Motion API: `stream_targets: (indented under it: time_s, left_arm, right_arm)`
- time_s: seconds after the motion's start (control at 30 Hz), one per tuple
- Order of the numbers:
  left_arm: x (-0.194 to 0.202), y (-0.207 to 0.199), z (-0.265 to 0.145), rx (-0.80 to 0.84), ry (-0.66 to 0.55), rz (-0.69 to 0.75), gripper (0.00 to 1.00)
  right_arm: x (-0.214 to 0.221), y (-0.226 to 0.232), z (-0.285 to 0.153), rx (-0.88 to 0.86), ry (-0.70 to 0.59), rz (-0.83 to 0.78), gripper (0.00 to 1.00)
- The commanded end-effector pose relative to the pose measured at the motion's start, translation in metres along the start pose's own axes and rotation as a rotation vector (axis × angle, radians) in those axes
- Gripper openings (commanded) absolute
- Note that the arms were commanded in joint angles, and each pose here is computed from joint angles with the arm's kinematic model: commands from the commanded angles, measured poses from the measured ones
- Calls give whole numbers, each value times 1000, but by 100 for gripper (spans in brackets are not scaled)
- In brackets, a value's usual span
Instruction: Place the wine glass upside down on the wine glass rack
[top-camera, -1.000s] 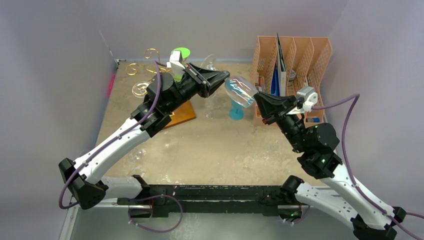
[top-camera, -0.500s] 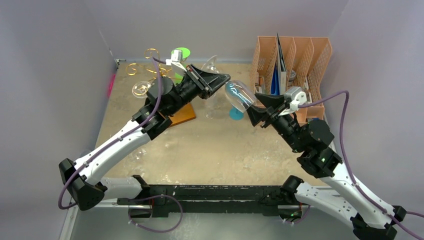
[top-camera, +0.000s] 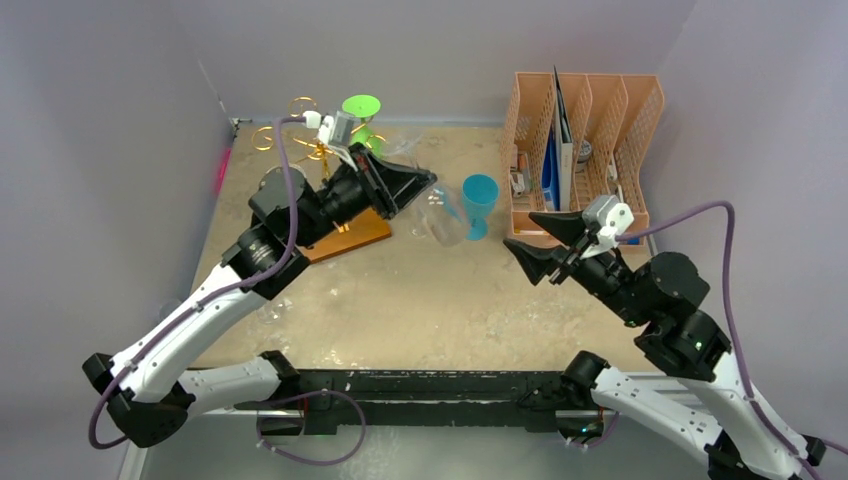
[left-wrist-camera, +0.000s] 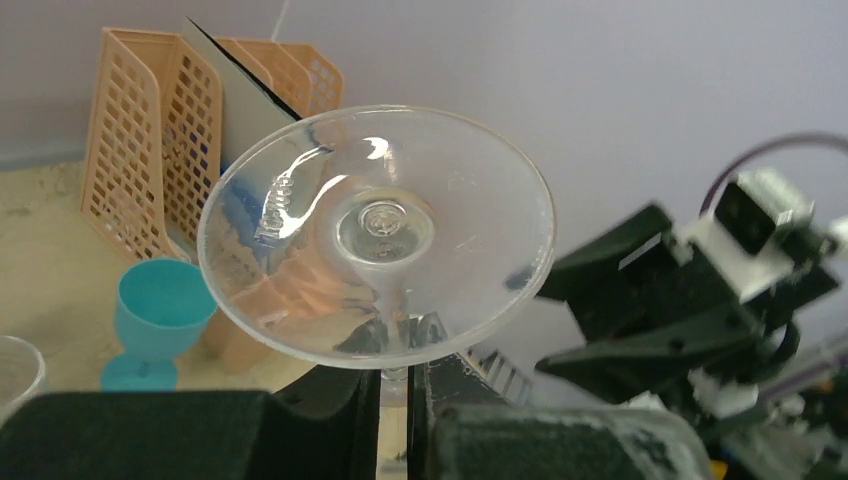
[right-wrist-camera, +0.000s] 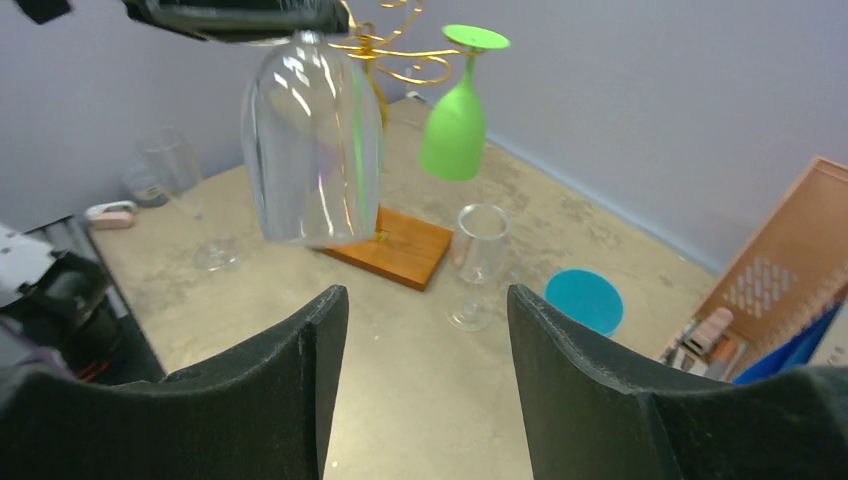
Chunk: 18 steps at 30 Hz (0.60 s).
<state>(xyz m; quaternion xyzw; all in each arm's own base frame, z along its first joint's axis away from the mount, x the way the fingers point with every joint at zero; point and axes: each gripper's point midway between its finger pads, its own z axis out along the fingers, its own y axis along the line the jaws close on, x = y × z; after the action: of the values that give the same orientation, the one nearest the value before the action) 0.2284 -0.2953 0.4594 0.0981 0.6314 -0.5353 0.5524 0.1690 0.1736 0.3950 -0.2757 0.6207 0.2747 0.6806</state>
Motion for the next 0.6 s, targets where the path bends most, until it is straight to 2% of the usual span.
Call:
stream_targets:
  time_s: [0.0, 0.13, 0.23, 0.33, 0.43, 0.57]
  left_arm:
    - [20, -32, -34, 214, 165, 299, 0]
    - [35, -34, -62, 262, 223, 378, 0]
    - [50, -43, -79, 364, 261, 420, 0]
    - [63, -44, -85, 409, 302, 420, 0]
    - [68, -28, -85, 324, 317, 416, 0]
    - [66, 5, -81, 130, 268, 358, 0]
  right_arm:
    - [-10, 29, 0, -166, 37, 20, 62]
    - [-36, 60, 11, -325, -23, 121, 62]
    - [-48, 90, 14, -500, -33, 184, 64]
    - [-47, 101, 29, -558, -30, 243, 65]
    - [-45, 103, 45, -555, -37, 297, 66]
    - [-40, 104, 62, -553, -33, 340, 67]
